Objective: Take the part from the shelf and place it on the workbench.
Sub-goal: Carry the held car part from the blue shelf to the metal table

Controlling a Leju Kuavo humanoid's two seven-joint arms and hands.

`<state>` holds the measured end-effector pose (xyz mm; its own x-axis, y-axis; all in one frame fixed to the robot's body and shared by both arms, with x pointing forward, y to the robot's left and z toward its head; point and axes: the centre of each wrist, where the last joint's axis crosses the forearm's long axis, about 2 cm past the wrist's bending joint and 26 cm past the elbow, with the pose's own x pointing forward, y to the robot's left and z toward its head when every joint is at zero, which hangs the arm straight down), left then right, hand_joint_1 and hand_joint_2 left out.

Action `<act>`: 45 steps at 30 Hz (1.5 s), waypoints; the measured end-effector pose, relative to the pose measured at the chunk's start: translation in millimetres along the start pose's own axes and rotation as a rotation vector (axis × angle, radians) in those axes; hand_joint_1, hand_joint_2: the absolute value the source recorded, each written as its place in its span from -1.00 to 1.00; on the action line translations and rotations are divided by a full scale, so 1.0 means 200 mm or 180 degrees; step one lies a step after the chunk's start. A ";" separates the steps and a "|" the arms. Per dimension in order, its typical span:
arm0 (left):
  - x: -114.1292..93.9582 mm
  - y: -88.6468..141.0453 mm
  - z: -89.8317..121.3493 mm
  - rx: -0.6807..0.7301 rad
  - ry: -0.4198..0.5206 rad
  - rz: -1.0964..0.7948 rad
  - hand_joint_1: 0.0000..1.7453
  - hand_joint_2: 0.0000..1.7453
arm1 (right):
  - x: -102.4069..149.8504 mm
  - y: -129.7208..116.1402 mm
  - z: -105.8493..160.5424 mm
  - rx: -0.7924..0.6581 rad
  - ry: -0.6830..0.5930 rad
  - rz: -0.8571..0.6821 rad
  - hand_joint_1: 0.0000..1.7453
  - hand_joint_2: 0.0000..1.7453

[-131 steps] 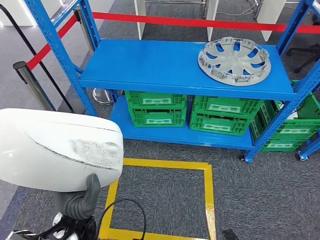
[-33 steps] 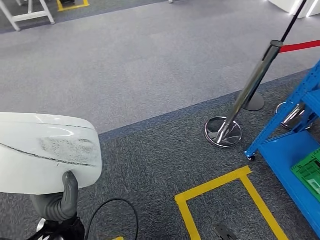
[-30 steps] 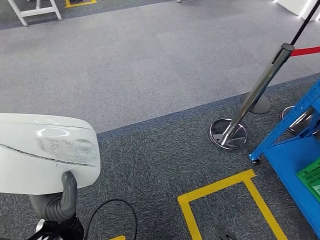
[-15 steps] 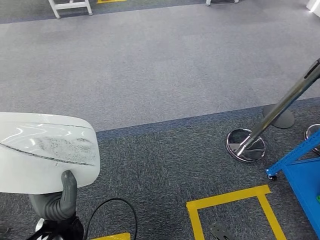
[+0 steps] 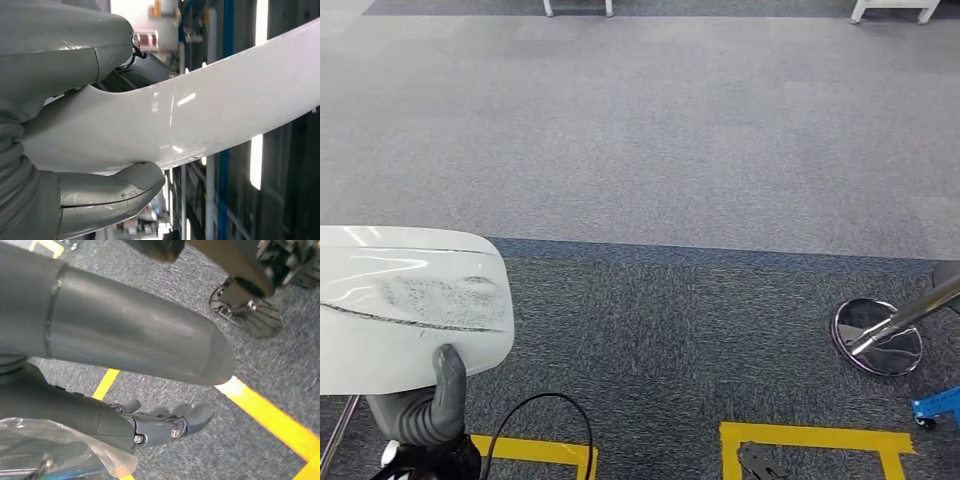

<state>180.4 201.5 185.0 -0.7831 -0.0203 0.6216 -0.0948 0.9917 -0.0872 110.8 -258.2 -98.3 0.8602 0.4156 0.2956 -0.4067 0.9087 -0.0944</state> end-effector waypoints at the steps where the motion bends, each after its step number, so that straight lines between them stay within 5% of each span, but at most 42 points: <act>1: 0.00 0.00 0.00 0.0006 0.0001 0.0002 1.00 1.00 | 0.01 0.00 0.00 0.0000 -0.0006 0.0005 -1.00 -1.00; 45: -0.04 -0.02 -0.03 0.0063 0.0053 0.0163 1.00 1.00 | -0.03 0.00 0.00 -0.0071 -0.0017 -0.0173 -1.00 -1.00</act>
<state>191.9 199.1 185.2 -0.7769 0.0326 0.6287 -0.0673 0.9886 -0.1344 104.9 -260.3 -99.8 0.8791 0.3655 0.3059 -0.3524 0.9306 -0.0991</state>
